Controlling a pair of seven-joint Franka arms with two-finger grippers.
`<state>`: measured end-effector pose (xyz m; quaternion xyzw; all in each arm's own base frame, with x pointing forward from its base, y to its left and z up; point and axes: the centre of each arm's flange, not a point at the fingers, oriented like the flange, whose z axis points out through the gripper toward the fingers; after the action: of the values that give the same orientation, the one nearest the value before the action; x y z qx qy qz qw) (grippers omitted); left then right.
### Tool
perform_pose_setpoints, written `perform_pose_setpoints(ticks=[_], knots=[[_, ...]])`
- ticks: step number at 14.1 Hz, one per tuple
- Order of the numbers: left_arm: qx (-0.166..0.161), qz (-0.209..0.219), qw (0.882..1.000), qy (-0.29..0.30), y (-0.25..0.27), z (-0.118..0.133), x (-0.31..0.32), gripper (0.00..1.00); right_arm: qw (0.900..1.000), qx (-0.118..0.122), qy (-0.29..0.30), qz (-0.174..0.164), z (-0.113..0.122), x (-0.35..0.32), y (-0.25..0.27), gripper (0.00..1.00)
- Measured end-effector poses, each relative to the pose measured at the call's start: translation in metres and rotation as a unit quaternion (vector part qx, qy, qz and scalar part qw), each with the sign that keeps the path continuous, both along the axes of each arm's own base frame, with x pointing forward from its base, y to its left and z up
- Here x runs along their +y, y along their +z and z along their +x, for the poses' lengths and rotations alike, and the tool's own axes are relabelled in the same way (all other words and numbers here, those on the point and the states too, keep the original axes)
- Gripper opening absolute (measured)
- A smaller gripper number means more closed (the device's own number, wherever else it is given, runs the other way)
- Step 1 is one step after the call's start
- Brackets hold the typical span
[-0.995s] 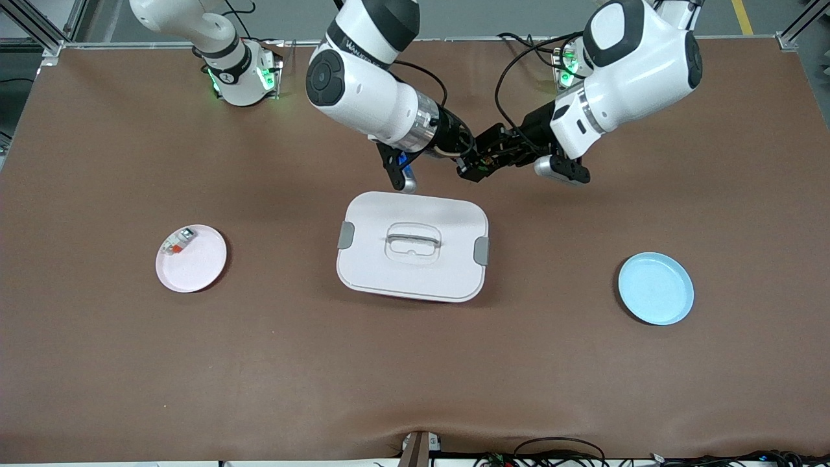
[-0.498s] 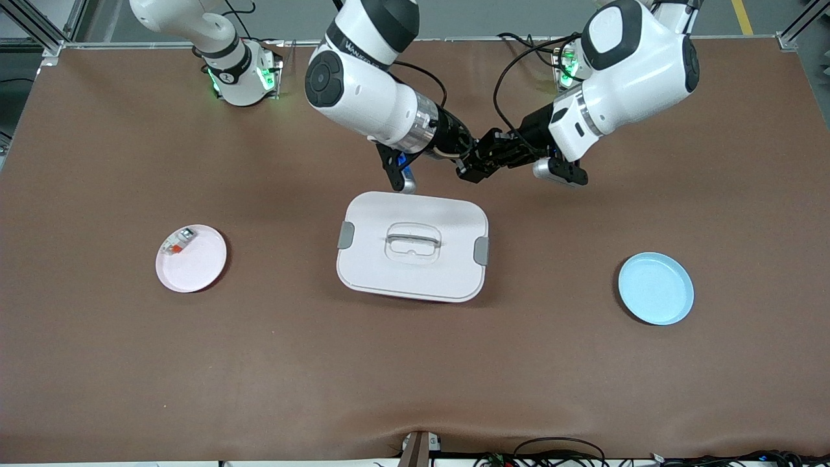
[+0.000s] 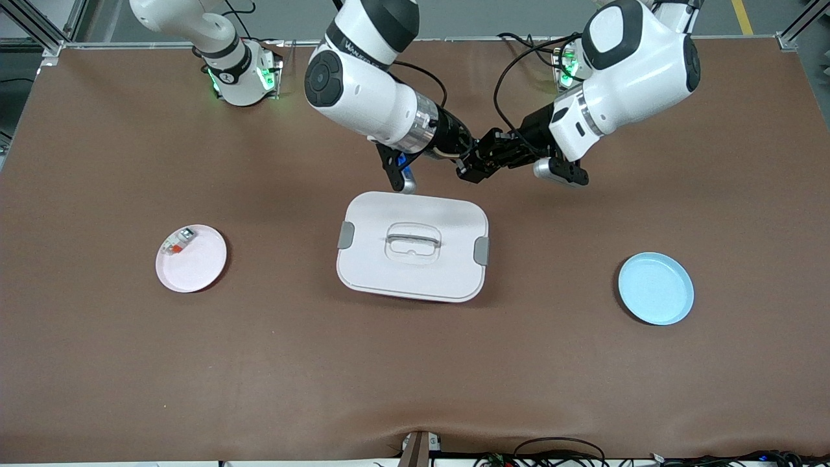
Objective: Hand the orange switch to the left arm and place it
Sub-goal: 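Open the right gripper and pull both grippers apart, then carry the switch toward the blue plate while the right gripper retracts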
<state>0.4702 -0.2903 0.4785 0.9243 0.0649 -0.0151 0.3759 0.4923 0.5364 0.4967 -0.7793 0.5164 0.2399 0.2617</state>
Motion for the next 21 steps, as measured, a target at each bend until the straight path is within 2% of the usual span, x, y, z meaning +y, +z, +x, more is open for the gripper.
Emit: perform_pose_setpoints(ticks=[1,3,4,10,15,18,21], knots=[[-0.004,0.006,1.000,-0.002,0.001,0.001,0.001,0.35,1.000,0.000,-0.001,0.001,0.000,0.000,-0.001,0.76],[-0.009,0.018,1.000,-0.001,-0.001,0.006,0.010,0.35,1.000,0.001,-0.001,0.000,0.001,-0.001,-0.001,0.98],[-0.012,0.023,1.000,0.000,-0.001,0.008,0.014,0.35,1.000,0.000,-0.001,0.000,0.002,-0.001,0.000,1.00],[-0.028,0.041,0.999,0.006,0.004,0.019,0.030,0.35,1.000,-0.015,-0.015,0.010,0.029,-0.034,0.036,1.00],[-0.053,0.086,0.995,0.006,0.017,0.039,0.064,0.35,0.997,-0.029,0.069,-0.011,0.039,-0.087,0.064,1.00],[-0.069,0.140,0.988,-0.010,0.030,0.051,0.092,0.35,0.986,-0.058,0.139,-0.065,0.046,-0.125,0.067,1.00],[-0.081,0.178,0.981,-0.014,0.032,0.057,0.111,0.35,0.967,-0.093,0.212,-0.109,0.044,-0.152,0.066,1.00]])
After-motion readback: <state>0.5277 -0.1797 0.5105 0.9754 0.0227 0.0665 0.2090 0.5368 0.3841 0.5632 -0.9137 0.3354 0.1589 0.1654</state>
